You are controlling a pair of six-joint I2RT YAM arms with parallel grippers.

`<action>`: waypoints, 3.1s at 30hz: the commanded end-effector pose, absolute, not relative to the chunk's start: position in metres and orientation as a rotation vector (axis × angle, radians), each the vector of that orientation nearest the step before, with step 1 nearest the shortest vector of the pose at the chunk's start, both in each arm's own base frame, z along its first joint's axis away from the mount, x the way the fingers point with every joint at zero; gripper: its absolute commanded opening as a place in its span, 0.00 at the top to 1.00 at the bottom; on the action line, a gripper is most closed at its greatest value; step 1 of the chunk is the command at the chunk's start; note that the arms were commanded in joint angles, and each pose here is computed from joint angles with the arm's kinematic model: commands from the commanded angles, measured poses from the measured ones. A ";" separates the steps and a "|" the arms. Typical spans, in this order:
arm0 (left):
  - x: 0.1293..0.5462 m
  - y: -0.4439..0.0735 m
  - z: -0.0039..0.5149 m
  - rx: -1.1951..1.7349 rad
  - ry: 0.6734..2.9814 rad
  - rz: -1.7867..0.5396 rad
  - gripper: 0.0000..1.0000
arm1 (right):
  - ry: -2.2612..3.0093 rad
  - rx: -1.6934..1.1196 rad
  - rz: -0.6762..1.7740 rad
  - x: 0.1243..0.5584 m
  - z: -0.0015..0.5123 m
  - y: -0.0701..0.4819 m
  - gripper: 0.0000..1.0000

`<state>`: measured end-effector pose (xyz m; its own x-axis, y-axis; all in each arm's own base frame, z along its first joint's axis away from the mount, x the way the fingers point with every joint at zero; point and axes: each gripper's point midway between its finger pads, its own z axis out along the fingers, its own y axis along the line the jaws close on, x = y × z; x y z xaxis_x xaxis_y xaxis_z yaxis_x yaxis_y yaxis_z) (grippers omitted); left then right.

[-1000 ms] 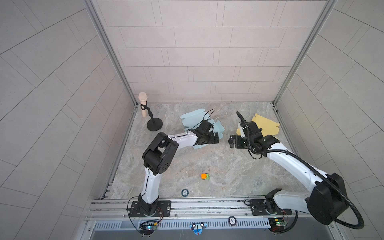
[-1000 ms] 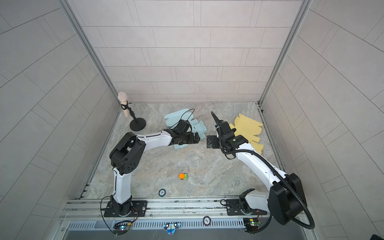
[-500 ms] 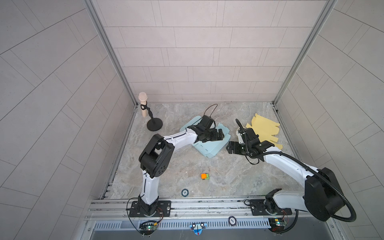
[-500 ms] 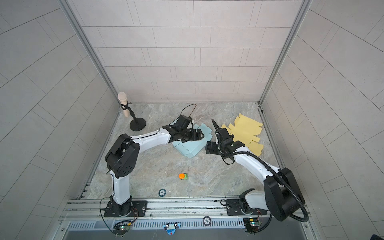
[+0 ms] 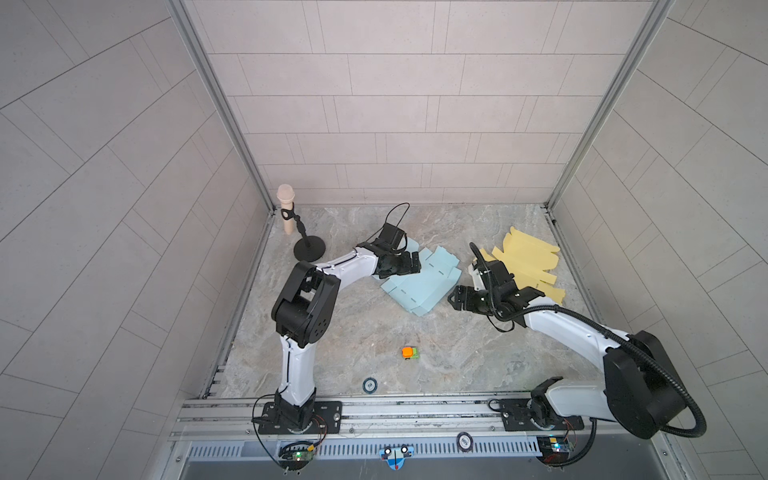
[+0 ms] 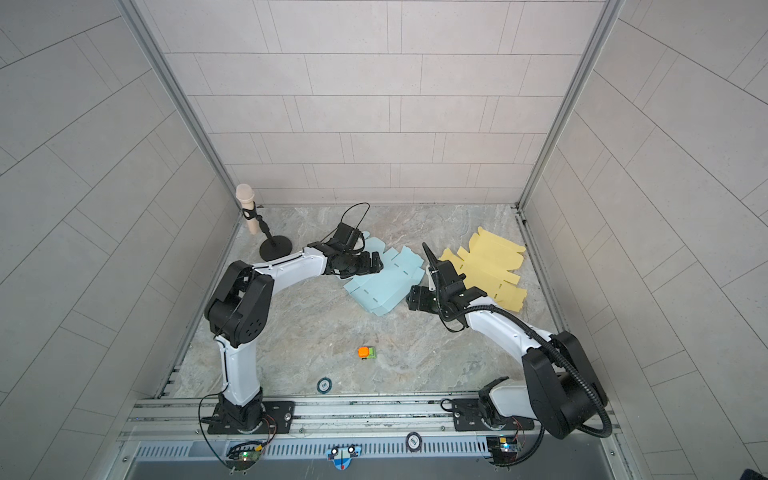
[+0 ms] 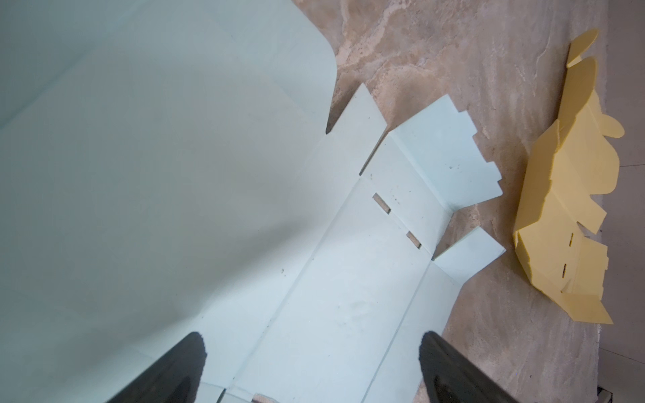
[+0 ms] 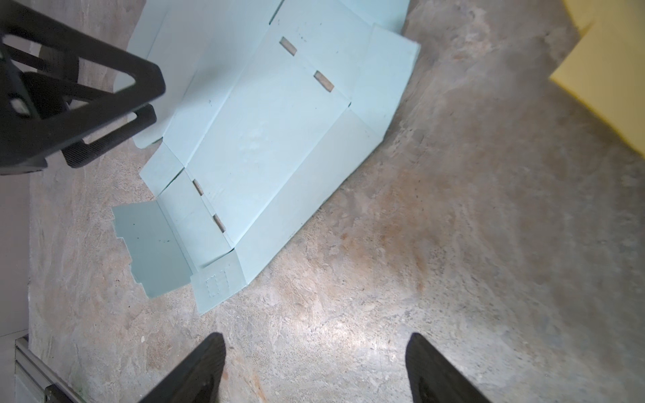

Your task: Fold the paper box

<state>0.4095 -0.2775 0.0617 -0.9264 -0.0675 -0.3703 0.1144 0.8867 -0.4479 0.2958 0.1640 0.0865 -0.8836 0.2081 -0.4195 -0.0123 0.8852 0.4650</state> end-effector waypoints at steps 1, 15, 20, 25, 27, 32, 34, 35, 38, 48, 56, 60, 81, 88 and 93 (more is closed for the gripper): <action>0.394 -0.271 0.047 0.044 2.713 -0.621 0.00 | 2.578 0.162 0.662 0.297 0.084 0.167 0.17; 0.339 -0.283 0.040 -0.003 2.714 -0.733 0.00 | 2.575 0.161 0.708 0.304 0.076 0.175 0.22; 0.321 -0.299 0.047 -0.045 2.682 -0.858 0.00 | 2.580 0.185 0.743 0.305 0.067 0.179 0.23; 0.301 -0.314 0.045 -0.039 2.687 -0.905 0.00 | 2.573 0.209 0.763 0.310 0.063 0.181 0.24; 0.296 -0.315 0.047 -0.050 2.676 -0.929 0.00 | 2.572 0.218 0.752 0.314 0.062 0.179 0.24; 0.296 -0.302 0.059 -0.020 2.655 -0.885 0.00 | 2.575 0.218 0.714 0.326 0.062 0.172 0.24; 0.300 -0.301 0.067 -0.016 2.638 -0.918 0.00 | 2.577 0.206 0.703 0.331 0.064 0.170 0.25; 0.301 -0.302 0.071 -0.012 2.626 -0.951 0.00 | 2.575 0.198 0.698 0.335 0.067 0.171 0.25; 0.310 -0.299 0.086 0.017 2.586 -0.978 0.00 | 2.587 0.170 0.708 0.343 0.068 0.176 0.25; 0.359 -0.236 0.083 0.000 2.600 -0.761 0.02 | 2.618 0.217 0.678 0.361 0.055 0.177 0.30; 0.367 -0.240 0.056 0.014 2.653 -0.747 0.07 | 2.621 0.272 0.702 0.366 0.044 0.181 0.34; 0.363 -0.243 0.048 -0.006 2.660 -0.780 0.08 | 2.617 0.281 0.728 0.367 0.040 0.183 0.38; 0.327 -0.247 0.025 -0.059 2.709 -0.754 0.09 | 2.574 0.294 0.833 0.371 0.036 0.194 0.63; 0.327 -0.248 0.022 -0.055 2.716 -0.753 0.09 | 2.543 0.317 0.862 0.366 0.042 0.193 0.68; 0.327 -0.249 0.022 -0.051 2.717 -0.757 0.08 | 2.537 0.329 0.867 0.363 0.041 0.191 0.72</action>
